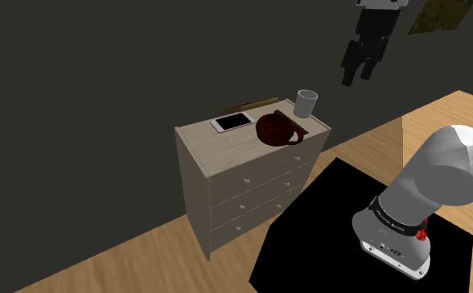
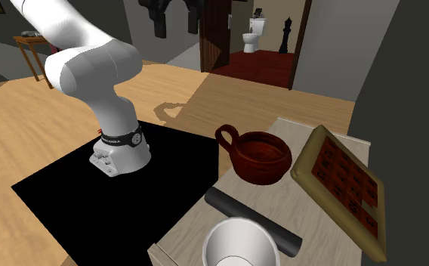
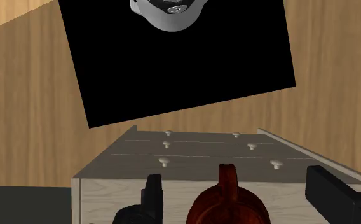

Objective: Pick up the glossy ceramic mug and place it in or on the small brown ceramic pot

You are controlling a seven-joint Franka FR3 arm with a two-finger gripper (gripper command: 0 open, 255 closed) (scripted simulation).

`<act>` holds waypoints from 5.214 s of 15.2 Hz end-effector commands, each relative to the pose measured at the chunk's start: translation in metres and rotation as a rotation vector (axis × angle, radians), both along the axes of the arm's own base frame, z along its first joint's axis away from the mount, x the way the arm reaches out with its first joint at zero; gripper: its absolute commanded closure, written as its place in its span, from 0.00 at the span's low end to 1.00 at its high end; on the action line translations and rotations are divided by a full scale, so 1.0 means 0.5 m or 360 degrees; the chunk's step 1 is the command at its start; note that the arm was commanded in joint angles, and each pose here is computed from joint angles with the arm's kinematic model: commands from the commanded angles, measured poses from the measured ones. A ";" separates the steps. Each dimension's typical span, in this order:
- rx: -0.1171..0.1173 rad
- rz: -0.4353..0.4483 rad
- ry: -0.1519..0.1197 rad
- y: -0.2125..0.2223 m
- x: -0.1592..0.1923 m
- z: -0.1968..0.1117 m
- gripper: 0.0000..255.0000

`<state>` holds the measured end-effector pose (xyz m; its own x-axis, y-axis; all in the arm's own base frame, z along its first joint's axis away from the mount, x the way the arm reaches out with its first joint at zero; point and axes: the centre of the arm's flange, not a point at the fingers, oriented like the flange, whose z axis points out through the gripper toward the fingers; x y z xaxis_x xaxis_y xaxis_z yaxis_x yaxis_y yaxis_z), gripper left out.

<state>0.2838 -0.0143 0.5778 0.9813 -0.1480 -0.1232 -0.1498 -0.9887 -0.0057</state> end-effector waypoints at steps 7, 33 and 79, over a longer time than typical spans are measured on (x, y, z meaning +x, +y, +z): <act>-0.0022 0.0021 -0.0025 -0.084 0.091 -0.090 0.00; -0.0101 0.0092 -0.0111 -0.378 0.422 -0.435 0.00; -0.0101 0.0092 -0.0111 -0.379 0.421 -0.198 1.00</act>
